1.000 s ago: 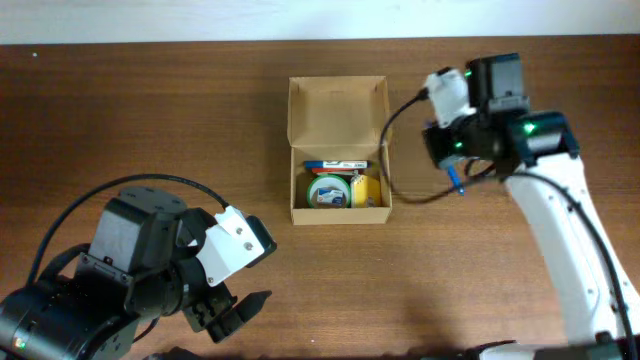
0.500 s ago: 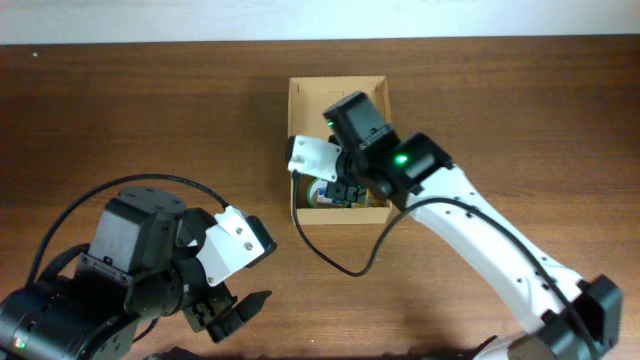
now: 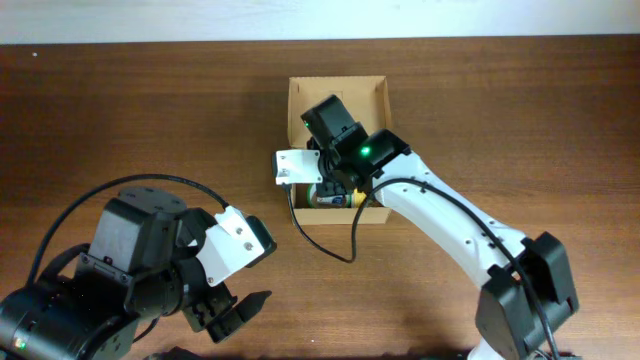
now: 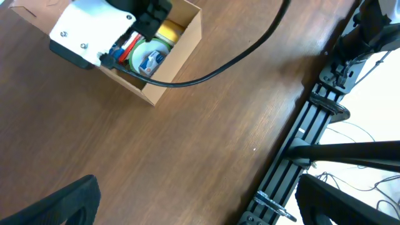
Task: Pack container
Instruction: 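Lower the blue pen into the box beside the marker and release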
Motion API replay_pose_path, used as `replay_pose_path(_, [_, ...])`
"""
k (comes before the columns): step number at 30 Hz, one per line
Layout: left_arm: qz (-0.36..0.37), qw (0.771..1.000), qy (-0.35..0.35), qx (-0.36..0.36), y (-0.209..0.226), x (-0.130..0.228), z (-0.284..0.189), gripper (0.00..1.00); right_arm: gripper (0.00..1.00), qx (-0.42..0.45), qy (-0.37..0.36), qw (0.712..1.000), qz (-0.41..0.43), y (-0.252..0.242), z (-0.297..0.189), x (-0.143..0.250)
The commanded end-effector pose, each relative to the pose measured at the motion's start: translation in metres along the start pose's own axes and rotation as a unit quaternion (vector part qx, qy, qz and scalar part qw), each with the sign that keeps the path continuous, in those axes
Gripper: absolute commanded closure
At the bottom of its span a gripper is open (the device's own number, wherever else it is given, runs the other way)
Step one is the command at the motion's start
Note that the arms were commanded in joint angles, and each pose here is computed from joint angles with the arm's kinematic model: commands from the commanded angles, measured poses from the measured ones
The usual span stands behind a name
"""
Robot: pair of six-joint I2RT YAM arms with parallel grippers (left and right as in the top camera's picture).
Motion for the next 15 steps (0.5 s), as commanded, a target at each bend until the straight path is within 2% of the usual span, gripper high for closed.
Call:
replay_pose_path(1, [-0.002,1.000,-0.004,0.005,-0.001,0.000,-0.001,0.00,0.96,0.004,0.003,1.000,-0.002,-0.005,0.006,0.001])
replay_pose_path(7, [-0.002,1.000,-0.004,0.005,-0.001,0.000,-0.001,0.00,0.96,0.005,0.018,1.000,0.021,-0.010,0.011,0.023])
replay_pose_path(15, [-0.002,1.000,-0.004,0.005,-0.001,0.000,-0.001,0.00,0.96,-0.005,0.020,1.000,0.022,-0.009,0.037,0.026])
Point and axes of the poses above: each gripper's point midway between its finger pads, its own z axis out along the fingers, its own y axis along the line the jaws close on, x = y × z, the point moved 9 cm from there along -z, back along the fingers, and after that the axes turned 13 degrees about -z, right-handed, at the moved point
